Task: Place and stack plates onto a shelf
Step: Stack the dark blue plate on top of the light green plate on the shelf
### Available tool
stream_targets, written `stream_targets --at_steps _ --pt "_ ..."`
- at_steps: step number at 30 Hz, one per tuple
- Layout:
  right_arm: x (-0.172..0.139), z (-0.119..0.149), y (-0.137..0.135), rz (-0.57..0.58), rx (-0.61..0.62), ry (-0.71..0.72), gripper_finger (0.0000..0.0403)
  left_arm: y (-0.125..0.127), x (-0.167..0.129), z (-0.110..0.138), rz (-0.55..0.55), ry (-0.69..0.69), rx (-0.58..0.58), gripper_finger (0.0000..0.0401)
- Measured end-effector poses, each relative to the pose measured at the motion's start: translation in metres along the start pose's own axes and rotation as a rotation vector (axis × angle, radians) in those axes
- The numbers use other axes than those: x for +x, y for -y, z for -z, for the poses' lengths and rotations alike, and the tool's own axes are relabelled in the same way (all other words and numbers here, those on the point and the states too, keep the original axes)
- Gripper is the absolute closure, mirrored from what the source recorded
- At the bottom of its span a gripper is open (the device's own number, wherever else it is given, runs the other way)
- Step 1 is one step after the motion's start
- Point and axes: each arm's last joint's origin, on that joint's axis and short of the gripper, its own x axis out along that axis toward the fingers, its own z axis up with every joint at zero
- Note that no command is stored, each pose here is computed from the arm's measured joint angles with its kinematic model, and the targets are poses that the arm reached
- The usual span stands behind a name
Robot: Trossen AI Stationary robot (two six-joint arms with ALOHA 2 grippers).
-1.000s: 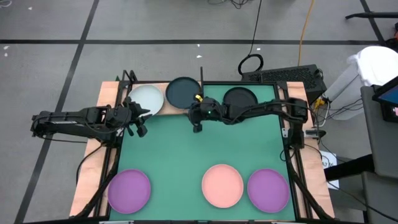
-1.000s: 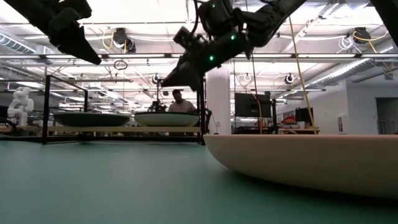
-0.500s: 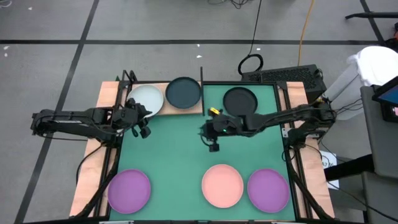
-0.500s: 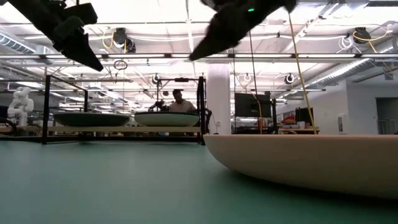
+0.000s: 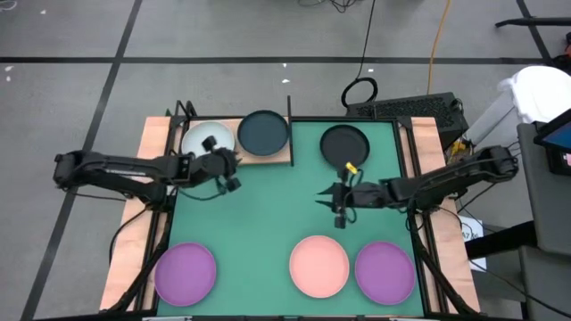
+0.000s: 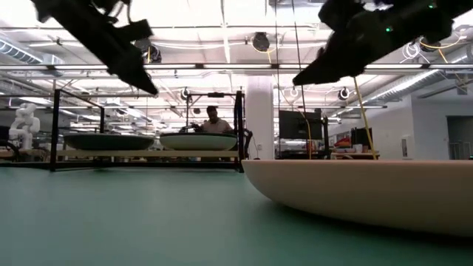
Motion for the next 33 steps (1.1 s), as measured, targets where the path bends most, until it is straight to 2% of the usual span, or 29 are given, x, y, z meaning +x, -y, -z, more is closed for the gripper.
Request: stream_targets --at_steps 7,11,16,24,28,33 --pt "-0.016 0.007 0.002 -0.013 0.039 0.063 0.031 -0.014 0.054 -0.016 -0.103 0.098 0.009 0.0302" --pt "-0.017 0.01 -0.001 -0.025 0.019 0.053 0.031 -0.026 0.08 -0.016 -0.01 0.096 0.027 0.0308" --pt "-0.015 0.011 -0.001 -0.026 -0.005 0.043 0.031 -0.042 0.106 -0.015 0.033 0.045 0.056 0.0332" --pt "-0.015 0.011 -0.001 -0.028 -0.022 0.041 0.031 -0.062 0.126 -0.02 0.148 -0.04 0.051 0.0374" --pt "-0.015 0.012 -0.001 -0.029 -0.032 0.036 0.031 -0.063 0.134 -0.02 0.22 -0.073 0.051 0.0393" --pt "-0.015 0.012 -0.002 -0.033 -0.028 0.035 0.031 -0.057 0.146 -0.011 0.24 -0.118 0.094 0.0397"
